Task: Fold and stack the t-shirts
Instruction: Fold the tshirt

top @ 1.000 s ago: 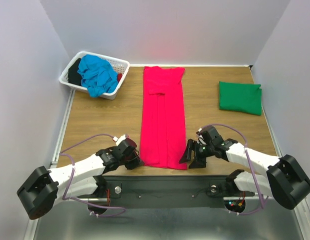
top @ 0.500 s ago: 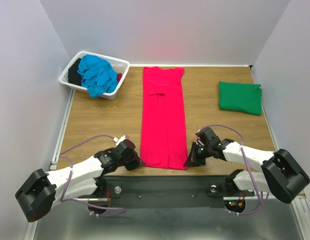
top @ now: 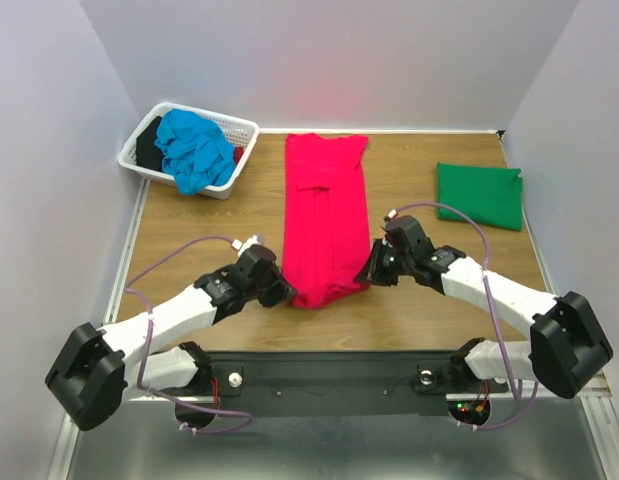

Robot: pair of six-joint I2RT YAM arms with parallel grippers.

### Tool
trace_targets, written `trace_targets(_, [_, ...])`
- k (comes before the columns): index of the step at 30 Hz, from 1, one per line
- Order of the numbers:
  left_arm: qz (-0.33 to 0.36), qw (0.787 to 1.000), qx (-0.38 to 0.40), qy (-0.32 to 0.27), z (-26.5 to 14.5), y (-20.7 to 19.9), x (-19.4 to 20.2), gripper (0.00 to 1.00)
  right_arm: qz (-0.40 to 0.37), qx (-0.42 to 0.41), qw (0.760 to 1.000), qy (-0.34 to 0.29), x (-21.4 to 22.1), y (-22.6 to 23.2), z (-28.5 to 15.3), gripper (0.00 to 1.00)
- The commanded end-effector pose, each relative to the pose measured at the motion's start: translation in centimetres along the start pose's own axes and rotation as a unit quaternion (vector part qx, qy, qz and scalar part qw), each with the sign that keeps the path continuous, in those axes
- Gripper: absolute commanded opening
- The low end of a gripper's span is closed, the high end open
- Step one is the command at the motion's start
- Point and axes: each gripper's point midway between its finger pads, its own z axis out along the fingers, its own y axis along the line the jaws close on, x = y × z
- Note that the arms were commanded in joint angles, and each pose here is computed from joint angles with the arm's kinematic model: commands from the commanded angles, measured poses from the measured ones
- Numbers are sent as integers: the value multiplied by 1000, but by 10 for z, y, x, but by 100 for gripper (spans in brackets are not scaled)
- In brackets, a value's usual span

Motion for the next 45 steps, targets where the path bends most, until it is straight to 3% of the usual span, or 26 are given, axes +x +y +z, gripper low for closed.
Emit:
trace_targets(1, [34, 998, 21, -50, 1, -34, -46, 0, -25, 16, 996, -88, -52, 16, -5, 0])
trace_targets(6, [51, 995, 29, -84, 10, -67, -97, 0, -31, 52, 984, -170, -112, 20, -12, 0])
trace_targets(13, [68, 989, 34, -124, 20, -96, -161, 0, -26, 59, 976, -207, -178, 24, -9, 1])
trace_targets(30, [113, 983, 8, -142, 75, -106, -250, 0, -27, 28, 981, -192, -263, 12, 35, 0])
trace_targets(45, [117, 986, 0, -121, 128, -100, -271, 0, -32, 14, 986, -162, -295, -17, 74, 0])
